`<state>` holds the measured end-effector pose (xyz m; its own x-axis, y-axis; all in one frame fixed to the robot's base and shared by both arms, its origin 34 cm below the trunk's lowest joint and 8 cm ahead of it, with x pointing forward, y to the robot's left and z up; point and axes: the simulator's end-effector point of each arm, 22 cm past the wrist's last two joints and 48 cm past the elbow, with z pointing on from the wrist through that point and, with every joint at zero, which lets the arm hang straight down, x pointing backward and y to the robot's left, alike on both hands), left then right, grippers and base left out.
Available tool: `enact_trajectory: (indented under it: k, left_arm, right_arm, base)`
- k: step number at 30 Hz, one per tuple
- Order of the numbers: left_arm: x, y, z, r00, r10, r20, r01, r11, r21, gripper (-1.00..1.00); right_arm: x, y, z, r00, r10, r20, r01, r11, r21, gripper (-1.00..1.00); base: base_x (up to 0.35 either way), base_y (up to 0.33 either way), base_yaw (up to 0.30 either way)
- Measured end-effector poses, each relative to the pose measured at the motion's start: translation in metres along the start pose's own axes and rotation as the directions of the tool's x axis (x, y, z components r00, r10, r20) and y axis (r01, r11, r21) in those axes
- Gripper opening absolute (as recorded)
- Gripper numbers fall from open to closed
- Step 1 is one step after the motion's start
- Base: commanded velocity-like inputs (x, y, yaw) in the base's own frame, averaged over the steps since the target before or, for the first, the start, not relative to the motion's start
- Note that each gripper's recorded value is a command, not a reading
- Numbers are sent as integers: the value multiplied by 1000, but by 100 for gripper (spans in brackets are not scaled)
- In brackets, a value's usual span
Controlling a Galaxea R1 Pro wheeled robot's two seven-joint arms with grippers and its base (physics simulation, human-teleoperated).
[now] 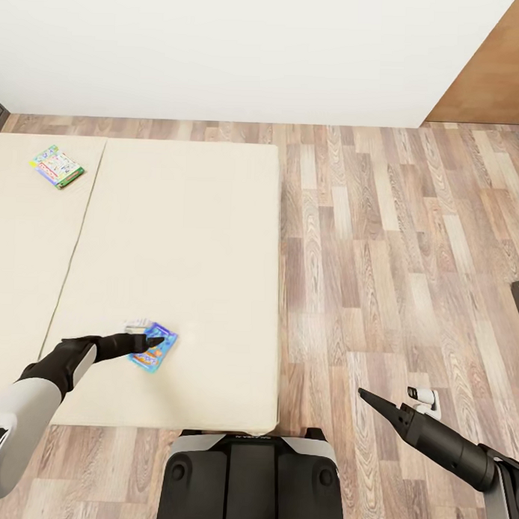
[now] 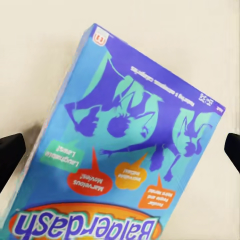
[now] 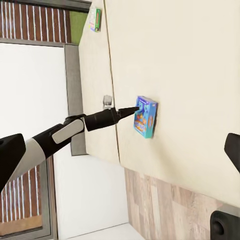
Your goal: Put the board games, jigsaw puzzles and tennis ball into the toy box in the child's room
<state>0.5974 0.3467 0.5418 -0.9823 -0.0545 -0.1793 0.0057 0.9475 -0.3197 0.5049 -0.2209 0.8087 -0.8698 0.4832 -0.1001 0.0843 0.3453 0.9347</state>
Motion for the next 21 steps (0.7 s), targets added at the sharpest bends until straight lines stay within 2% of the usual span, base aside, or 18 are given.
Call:
enact_trajectory:
  k: [5, 21]
  left_arm:
    - [1, -20, 0, 1000, 0, -2, 0, 996, 86, 100]
    - [9, -29, 3, 1000, -16, -17, 18, 993, 117, 100]
  right_arm:
    - [0, 0, 0, 1000, 0, 0, 0, 1000, 0, 100]
    - [0, 0, 0, 1000, 1, 0, -1, 1000, 0, 100]
  base:
    - [0, 0, 0]
    - [0, 0, 0]
